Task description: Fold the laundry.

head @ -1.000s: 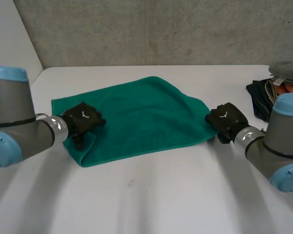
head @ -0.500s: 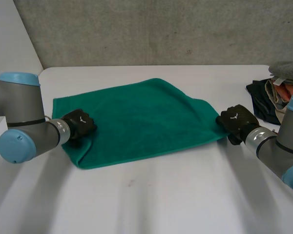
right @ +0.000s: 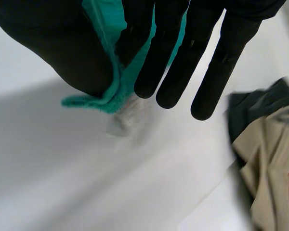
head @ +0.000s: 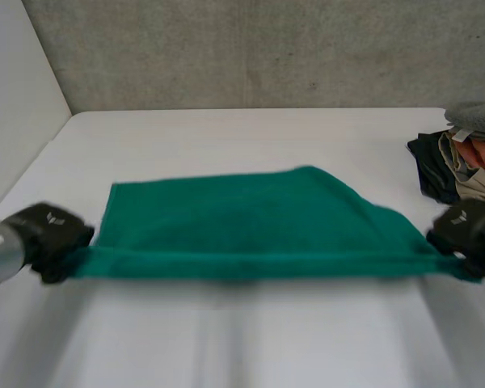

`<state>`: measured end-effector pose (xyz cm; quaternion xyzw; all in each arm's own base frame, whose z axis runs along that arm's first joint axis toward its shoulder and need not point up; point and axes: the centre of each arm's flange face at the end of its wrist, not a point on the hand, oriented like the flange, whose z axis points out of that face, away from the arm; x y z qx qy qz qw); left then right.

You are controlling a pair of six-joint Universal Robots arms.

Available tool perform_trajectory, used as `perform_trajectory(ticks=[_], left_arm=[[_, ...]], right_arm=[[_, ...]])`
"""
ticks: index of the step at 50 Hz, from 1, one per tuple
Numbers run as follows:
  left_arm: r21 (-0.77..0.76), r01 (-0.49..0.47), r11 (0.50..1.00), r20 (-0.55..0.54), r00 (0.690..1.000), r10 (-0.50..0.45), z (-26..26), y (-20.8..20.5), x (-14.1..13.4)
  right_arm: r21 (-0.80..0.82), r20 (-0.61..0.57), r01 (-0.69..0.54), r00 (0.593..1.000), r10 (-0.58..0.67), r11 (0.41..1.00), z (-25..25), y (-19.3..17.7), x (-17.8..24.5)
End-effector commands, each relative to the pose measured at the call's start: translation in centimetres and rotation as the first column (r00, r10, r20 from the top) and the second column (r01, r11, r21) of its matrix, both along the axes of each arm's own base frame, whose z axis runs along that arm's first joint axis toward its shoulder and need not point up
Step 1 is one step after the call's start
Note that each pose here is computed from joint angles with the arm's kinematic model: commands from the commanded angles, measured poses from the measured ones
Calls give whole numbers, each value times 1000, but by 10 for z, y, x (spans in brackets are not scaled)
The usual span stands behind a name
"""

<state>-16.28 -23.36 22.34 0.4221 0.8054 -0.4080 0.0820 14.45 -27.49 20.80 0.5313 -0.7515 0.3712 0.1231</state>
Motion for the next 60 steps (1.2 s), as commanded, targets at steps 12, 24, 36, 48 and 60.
perform_trajectory(ticks=[12, 24, 36, 48, 60], left_arm=[[-46, -34, 998, -89, 996, 30, -33, -47, -18], [-652, -203, 731, -358, 932, -61, 79, -164, -51], [-748, -464, 475, -644, 680, -351, 158, -180, -38], [-527, -393, 754, -672, 736, -86, 41, -184, -35], [-232, -241, 943, -544, 835, 80, -80, -134, -37]], right_arm=[[11, -24, -70, 997, 70, 997, -25, -16, 23], [-672, 276, 128, 957, 85, 729, 78, -138, 76], [-884, 465, 348, 722, 512, 313, 160, -156, 82], [-728, 568, 282, 759, 319, 625, 74, -161, 91], [-413, 416, 137, 908, 53, 900, -50, -129, 82]])
